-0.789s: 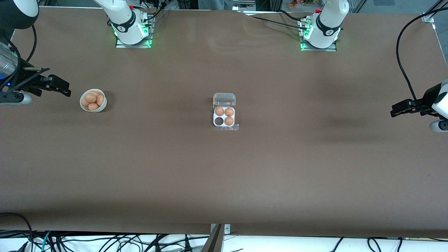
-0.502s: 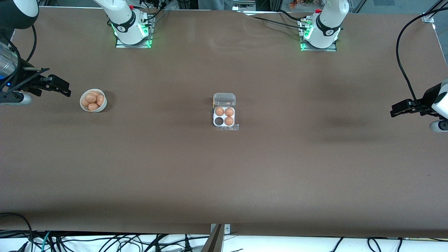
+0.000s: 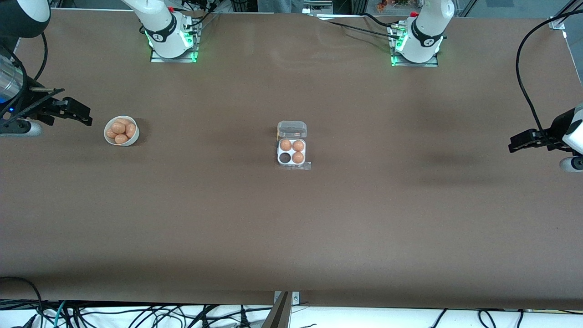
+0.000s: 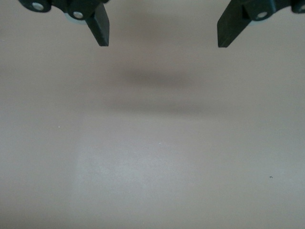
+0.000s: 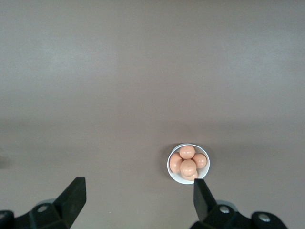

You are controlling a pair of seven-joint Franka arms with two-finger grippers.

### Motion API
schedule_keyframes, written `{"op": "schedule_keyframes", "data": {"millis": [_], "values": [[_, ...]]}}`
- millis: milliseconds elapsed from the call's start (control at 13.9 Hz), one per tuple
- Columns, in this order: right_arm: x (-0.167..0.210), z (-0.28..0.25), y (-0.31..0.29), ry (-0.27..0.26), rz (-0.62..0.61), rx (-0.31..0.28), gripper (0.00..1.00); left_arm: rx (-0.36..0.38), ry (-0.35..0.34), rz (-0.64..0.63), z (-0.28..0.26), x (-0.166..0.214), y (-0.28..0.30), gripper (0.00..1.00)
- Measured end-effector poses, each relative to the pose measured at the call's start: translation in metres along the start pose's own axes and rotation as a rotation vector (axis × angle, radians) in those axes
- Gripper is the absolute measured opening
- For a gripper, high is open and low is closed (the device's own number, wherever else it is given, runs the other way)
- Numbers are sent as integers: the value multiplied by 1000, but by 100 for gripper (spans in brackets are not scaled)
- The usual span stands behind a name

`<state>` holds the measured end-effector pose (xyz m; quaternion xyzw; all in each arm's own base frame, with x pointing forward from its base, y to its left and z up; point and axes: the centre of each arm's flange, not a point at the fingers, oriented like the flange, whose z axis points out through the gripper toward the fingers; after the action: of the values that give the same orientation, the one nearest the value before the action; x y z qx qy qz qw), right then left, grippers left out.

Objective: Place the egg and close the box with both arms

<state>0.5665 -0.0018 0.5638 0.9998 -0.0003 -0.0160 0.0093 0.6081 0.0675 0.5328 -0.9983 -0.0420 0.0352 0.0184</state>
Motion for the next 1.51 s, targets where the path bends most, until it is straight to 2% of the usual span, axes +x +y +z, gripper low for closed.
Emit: {"op": "schedule_keyframes", "data": {"millis": [932, 1505], "values": [[0, 0, 0, 0, -1, 0, 100, 0, -3, -8, 2, 1, -4, 100], [0, 0, 0, 0, -1, 0, 100, -1, -3, -61, 2, 0, -20, 100]]}}
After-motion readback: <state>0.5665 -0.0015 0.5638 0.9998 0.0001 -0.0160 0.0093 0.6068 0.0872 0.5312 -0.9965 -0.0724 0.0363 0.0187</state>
